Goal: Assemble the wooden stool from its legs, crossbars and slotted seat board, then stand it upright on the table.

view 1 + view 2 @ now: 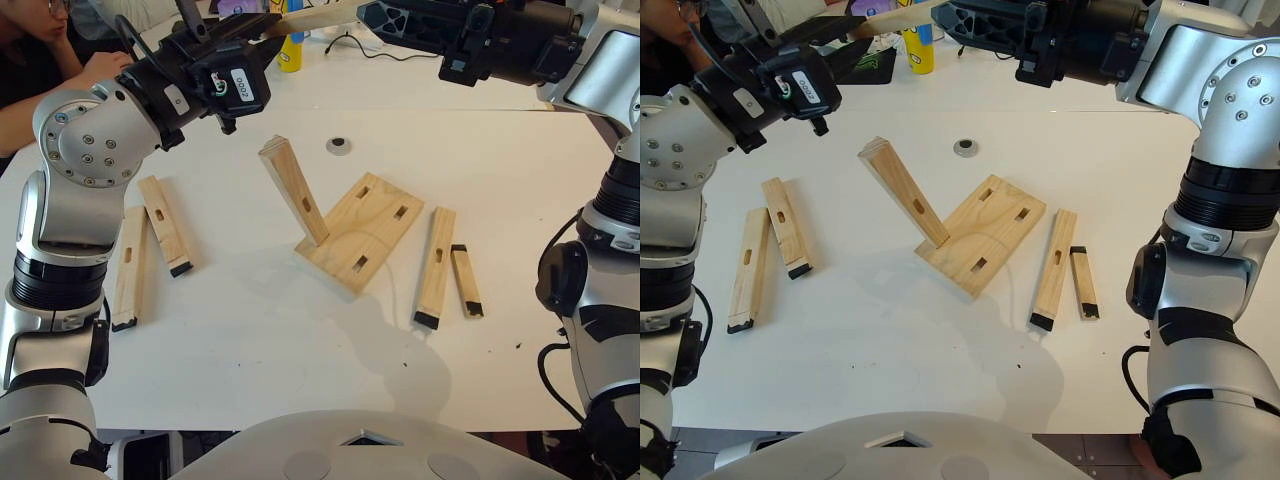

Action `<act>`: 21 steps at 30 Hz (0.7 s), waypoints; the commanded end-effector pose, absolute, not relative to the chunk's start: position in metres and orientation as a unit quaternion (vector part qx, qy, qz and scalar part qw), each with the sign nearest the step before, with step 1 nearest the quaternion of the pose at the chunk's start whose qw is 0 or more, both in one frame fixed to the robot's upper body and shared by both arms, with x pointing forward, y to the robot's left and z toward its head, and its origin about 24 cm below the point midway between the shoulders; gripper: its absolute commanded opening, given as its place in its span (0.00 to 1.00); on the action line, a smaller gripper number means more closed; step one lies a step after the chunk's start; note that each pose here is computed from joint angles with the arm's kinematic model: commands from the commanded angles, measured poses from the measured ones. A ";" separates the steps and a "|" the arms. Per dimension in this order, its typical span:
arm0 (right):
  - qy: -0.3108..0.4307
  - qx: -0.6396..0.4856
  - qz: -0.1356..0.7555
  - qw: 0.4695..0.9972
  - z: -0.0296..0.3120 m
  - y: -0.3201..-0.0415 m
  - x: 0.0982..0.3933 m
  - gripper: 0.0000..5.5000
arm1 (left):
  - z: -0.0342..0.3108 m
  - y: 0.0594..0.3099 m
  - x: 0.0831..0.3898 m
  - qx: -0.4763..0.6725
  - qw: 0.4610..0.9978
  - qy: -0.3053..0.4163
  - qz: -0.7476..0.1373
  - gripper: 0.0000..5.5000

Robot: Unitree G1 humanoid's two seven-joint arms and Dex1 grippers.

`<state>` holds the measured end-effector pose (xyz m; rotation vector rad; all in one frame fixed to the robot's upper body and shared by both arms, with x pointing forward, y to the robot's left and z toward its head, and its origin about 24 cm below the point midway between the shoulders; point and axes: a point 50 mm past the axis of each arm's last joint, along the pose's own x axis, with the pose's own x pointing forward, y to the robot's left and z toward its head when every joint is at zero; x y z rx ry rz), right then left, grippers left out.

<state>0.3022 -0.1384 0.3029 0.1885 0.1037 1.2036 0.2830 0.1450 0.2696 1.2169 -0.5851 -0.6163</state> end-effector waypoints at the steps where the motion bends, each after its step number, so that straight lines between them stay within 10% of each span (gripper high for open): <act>1: 0.043 0.081 0.579 0.810 0.305 -0.134 0.300 0.25 | 0.270 0.145 0.283 0.559 0.733 -0.266 -0.283 0.08; 11: 0.040 0.072 0.579 0.812 0.304 -0.135 0.300 0.25 | 0.278 0.146 0.283 0.489 0.780 -0.276 -0.275 0.25; 21: -0.004 -0.070 0.515 0.854 0.279 -0.153 0.296 0.24 | 0.286 0.178 0.281 0.137 0.934 -0.186 -0.272 0.32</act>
